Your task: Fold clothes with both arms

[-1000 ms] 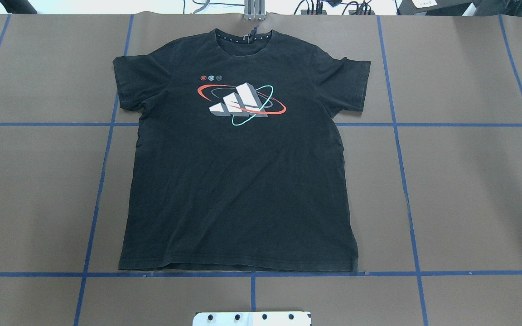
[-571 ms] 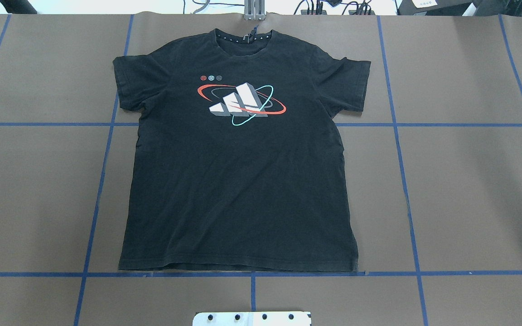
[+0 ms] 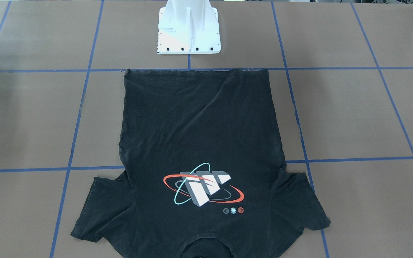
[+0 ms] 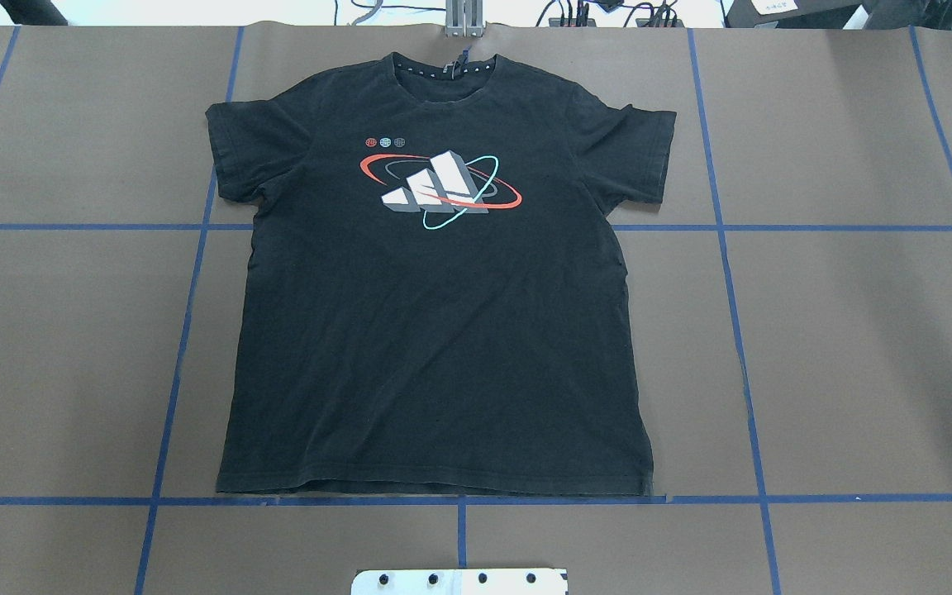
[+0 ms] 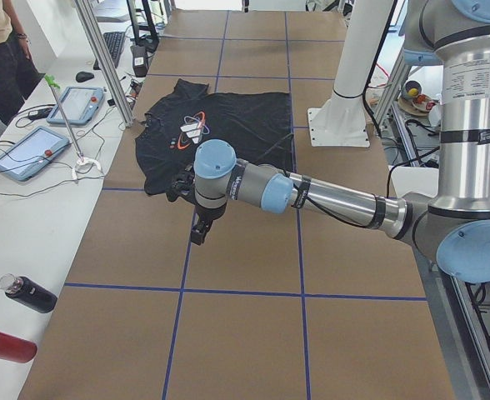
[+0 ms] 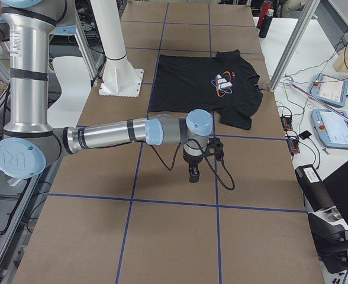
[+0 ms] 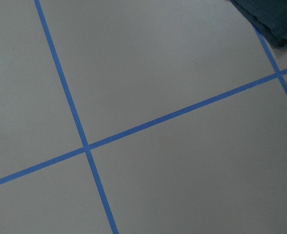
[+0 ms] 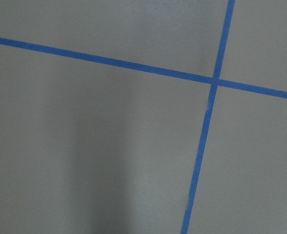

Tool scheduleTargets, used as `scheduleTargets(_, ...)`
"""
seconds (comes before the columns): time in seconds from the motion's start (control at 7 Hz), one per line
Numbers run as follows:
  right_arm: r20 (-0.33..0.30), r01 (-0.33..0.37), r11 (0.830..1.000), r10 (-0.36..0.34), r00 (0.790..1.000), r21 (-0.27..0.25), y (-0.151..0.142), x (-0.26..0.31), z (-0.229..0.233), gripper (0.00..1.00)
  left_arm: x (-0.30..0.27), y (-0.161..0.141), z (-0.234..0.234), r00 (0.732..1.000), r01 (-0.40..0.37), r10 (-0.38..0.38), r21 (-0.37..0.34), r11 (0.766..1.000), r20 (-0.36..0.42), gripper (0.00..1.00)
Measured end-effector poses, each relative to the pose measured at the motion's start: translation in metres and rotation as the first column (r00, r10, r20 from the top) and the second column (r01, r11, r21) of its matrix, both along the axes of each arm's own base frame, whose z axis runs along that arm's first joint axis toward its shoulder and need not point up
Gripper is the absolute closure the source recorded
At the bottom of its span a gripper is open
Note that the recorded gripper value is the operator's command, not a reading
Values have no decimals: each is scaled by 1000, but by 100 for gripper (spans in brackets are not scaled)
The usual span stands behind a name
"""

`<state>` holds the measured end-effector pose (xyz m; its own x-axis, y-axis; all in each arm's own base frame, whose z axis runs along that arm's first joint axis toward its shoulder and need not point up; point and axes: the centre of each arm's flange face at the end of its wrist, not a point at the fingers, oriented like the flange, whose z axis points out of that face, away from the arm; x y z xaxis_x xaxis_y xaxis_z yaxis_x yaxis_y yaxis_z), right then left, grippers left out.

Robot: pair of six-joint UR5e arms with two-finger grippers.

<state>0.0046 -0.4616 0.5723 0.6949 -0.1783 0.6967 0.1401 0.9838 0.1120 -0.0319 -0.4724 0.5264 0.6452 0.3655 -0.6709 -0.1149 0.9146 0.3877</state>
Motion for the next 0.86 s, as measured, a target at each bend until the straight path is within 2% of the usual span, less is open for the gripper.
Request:
scheduleTargets(0.14, 29, -16, 1000, 17, 999, -10, -13, -12, -6, 0, 0, 0, 1, 1000, 1, -1, -4, 1000, 0, 1)
scheduleTargets(0.29, 52, -44, 999, 45, 998, -11, -43, -36, -19, 0, 0, 0, 2, 1000, 2, -2, -7, 1000, 0, 1)
scheduleTargets(0.57, 107, -114, 993, 113, 988, -1, -125, -105, -45, 0, 0, 1, 0, 1000, 2, -2, -4, 1000, -1, 1)
scheduleTargets(0.86, 148, -160, 986, 153, 977, 36, -196, -184, -71, 2, 0, 1, -3, 1000, 1, -1, 5, 1000, -2, 1)
